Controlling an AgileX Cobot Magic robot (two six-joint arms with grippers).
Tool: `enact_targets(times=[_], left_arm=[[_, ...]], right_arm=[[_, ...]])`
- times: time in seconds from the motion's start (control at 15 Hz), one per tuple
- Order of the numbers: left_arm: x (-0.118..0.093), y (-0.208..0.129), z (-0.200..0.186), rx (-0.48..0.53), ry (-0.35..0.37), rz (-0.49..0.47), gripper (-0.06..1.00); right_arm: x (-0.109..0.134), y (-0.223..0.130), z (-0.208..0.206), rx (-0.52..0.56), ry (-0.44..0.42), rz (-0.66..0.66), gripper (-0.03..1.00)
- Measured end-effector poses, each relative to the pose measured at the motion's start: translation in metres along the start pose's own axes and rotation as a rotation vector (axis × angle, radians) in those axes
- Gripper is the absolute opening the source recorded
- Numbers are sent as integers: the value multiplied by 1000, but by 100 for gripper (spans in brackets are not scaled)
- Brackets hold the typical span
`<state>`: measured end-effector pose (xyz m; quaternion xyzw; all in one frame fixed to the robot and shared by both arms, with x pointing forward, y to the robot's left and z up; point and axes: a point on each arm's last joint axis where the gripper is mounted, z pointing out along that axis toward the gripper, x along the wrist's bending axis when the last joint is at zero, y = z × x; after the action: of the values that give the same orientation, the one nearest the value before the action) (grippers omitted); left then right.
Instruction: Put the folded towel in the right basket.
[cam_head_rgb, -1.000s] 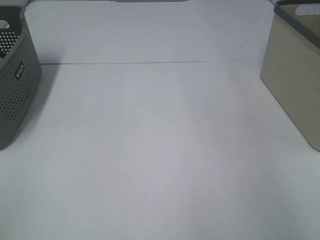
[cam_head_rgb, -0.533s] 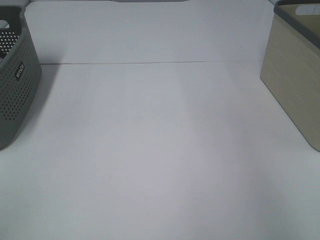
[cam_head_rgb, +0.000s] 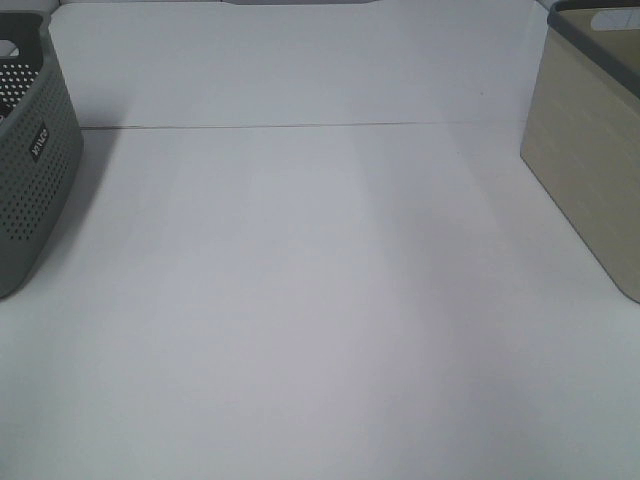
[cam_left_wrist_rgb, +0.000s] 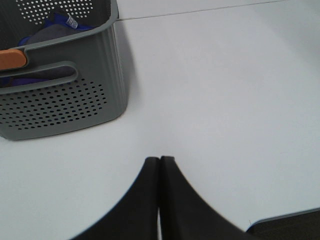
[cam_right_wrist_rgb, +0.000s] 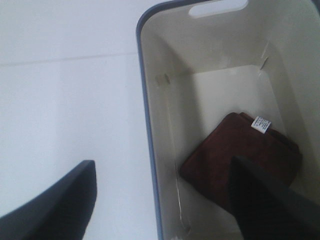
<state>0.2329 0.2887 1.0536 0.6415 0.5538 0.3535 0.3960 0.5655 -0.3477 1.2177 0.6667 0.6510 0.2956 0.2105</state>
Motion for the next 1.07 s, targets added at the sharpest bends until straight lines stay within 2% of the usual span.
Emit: enact_targets(times=[0.2, 0.4, 0.8, 1.07], left_arm=[[0, 0, 0, 0, 0, 0, 0], [0, 0, 0, 0, 0, 0, 0], [0, 0, 0, 0, 0, 0, 0], [0, 0, 0, 0, 0, 0, 0]], right_arm=[[46, -23, 3, 78, -26, -113, 72], [68, -58, -3, 139, -77, -156, 72], [57, -158, -32, 236, -106, -184, 72], [51, -209, -61, 181, -103, -183, 72]])
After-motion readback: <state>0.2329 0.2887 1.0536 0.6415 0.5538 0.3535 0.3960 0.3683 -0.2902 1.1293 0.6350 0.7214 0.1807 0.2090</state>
